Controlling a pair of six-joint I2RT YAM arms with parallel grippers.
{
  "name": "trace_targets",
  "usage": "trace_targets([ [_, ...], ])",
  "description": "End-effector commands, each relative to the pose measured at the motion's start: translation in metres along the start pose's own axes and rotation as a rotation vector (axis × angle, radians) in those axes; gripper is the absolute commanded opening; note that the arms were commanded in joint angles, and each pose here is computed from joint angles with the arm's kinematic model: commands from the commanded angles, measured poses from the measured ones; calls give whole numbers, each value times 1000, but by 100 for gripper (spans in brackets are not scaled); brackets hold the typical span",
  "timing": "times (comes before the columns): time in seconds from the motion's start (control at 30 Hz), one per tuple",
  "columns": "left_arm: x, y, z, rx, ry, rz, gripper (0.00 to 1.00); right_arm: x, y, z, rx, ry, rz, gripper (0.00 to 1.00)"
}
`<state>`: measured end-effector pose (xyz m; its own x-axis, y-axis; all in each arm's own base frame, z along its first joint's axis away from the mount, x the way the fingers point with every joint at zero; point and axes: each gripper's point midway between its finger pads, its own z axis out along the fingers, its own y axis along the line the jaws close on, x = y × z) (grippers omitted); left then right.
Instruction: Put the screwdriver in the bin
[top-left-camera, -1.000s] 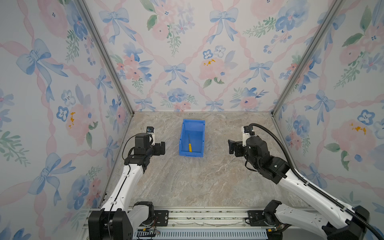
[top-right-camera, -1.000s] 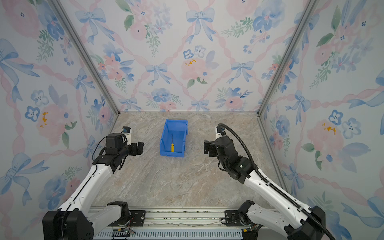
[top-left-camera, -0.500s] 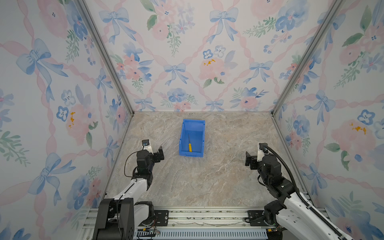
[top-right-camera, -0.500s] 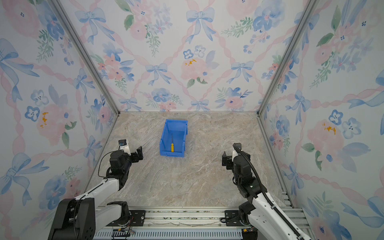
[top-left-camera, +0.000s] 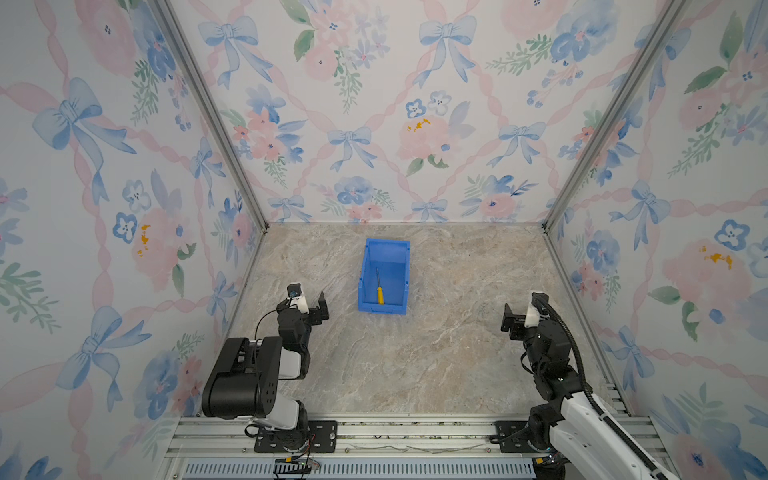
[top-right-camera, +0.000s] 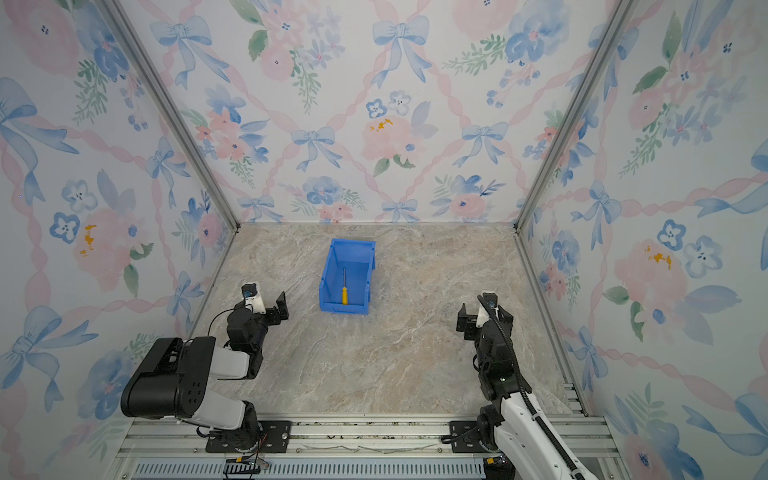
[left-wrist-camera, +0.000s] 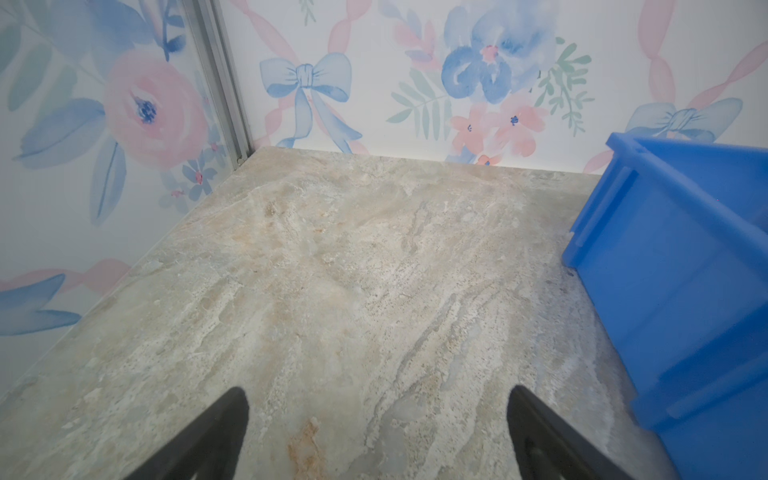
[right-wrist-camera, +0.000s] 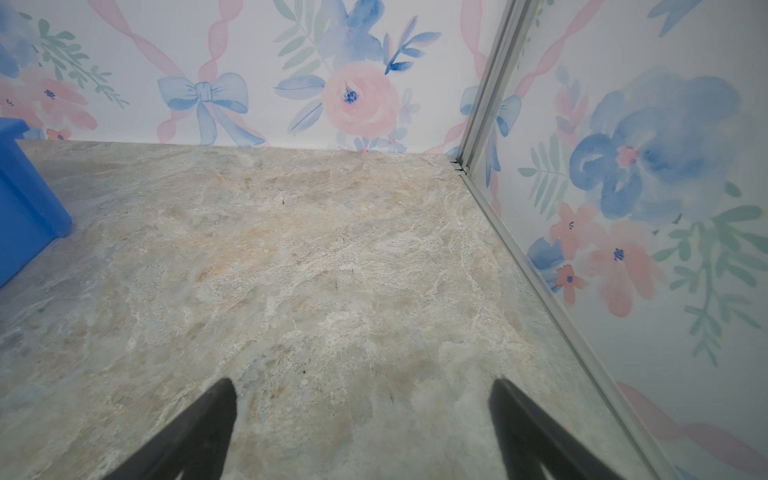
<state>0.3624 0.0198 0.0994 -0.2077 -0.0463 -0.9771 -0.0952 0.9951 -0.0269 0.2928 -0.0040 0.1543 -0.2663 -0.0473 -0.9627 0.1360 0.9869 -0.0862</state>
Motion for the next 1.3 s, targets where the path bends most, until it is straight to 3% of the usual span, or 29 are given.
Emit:
trace_targets([
  [0.0,-16,-6,-6,25,-95,23,98,-13,-6,6,5,-85,50,97],
  [0.53,-15,-6,-3,22,-81,27,98,2,13,76,-99,-49,68,97],
  [0.7,-14,-7,0,24,-72,29,98,4,17,86,-115,-48,56,97],
  [1.07,-11,-14,9,54,-35,53,98,19,31,118,-166,105,27,97],
  [1.27,-11,-16,10,64,-31,57,98,24,26,118,-140,97,44,97],
])
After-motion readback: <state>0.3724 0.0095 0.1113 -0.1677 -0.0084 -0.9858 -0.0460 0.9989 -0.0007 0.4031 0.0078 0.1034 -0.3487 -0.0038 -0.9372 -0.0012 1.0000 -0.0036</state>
